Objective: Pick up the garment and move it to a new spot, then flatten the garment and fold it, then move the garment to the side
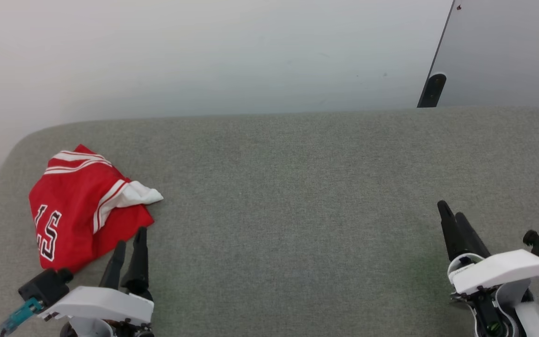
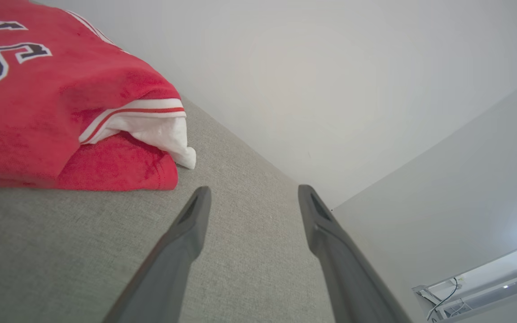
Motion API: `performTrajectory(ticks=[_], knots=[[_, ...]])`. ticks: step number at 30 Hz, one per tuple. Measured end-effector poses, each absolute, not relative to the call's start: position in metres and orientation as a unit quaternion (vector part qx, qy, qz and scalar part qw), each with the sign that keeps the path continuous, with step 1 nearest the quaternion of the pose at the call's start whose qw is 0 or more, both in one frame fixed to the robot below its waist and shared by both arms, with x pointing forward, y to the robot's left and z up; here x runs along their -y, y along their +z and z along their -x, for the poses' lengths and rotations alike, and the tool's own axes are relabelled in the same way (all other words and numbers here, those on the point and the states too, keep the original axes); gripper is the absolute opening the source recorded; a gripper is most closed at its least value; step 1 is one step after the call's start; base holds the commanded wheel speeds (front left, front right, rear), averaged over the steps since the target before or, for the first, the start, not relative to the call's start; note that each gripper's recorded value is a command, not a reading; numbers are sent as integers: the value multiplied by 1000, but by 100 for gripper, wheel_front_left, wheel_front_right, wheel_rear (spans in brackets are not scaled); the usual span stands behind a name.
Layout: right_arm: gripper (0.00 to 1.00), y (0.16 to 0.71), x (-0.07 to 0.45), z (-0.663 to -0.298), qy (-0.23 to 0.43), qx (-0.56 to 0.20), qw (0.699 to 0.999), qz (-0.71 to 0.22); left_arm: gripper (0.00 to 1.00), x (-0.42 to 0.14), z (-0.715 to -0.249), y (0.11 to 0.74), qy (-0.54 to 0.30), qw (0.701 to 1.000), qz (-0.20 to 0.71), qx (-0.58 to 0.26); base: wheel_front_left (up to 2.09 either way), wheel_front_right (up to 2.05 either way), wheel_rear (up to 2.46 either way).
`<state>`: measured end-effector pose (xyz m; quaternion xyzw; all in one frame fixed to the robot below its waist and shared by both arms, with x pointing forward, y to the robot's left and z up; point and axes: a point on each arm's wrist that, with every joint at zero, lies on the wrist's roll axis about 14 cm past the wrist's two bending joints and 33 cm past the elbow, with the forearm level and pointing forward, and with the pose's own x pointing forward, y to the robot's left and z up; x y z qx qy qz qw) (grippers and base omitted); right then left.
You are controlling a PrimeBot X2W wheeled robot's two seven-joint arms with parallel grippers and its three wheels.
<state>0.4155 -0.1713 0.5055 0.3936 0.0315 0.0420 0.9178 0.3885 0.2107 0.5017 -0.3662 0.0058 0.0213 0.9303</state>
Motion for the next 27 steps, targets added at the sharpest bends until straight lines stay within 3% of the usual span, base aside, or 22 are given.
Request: performTrajectory(ticks=[9,27], knots=[[100,508,175,-422,51,-26,953,-298,100,-211,-391,504,16,954,298,1,0,0,0],[100,513,179,-430,53,-6,980,-194,100,-207,-395,501,-2,984,178,-1,0,0,0]])
